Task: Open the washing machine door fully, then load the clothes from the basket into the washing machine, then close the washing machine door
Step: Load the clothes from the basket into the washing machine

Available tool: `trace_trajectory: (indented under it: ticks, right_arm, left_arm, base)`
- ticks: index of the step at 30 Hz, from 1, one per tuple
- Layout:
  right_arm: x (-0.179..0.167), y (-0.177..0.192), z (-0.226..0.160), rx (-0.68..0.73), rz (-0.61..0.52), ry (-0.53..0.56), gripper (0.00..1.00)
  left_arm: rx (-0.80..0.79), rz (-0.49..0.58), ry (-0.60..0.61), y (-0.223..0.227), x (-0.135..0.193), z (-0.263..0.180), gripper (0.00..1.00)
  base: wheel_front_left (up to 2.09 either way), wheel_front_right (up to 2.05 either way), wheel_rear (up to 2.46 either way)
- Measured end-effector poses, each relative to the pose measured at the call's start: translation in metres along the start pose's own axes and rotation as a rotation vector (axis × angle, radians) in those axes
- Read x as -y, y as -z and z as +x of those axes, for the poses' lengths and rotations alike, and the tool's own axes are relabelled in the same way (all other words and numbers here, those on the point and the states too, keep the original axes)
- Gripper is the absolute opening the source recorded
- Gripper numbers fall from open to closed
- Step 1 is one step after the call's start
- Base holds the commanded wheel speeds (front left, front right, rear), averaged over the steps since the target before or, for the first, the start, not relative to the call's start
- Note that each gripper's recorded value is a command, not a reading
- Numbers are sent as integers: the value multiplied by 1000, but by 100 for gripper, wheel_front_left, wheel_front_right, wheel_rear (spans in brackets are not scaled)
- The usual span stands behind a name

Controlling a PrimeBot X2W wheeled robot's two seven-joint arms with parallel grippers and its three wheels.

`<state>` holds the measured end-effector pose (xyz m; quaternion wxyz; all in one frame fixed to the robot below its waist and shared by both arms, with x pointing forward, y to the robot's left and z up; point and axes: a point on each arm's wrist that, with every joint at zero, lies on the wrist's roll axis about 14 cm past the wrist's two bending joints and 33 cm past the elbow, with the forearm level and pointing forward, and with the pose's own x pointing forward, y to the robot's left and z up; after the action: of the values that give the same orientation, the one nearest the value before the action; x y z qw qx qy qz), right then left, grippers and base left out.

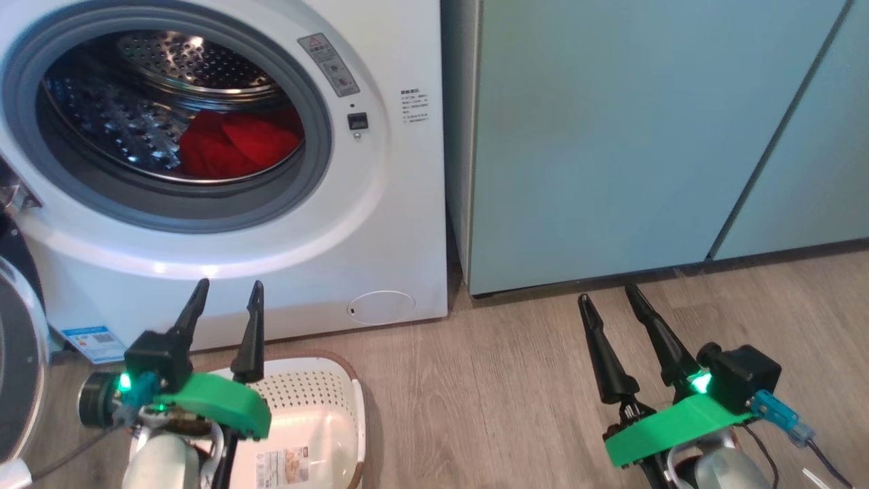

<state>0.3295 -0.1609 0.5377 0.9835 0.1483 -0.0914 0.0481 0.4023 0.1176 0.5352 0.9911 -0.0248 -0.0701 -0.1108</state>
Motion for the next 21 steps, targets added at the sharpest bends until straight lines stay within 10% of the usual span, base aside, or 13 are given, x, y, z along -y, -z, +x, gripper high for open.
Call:
trace_trajectory:
  ticks: [21]
  right_arm:
    - [-16, -3, 8, 12, 6, -56, 100]
  left_arm:
    - [-6, -57, -68, 3, 6, -36, 100]
  base:
    - [0, 0, 0]
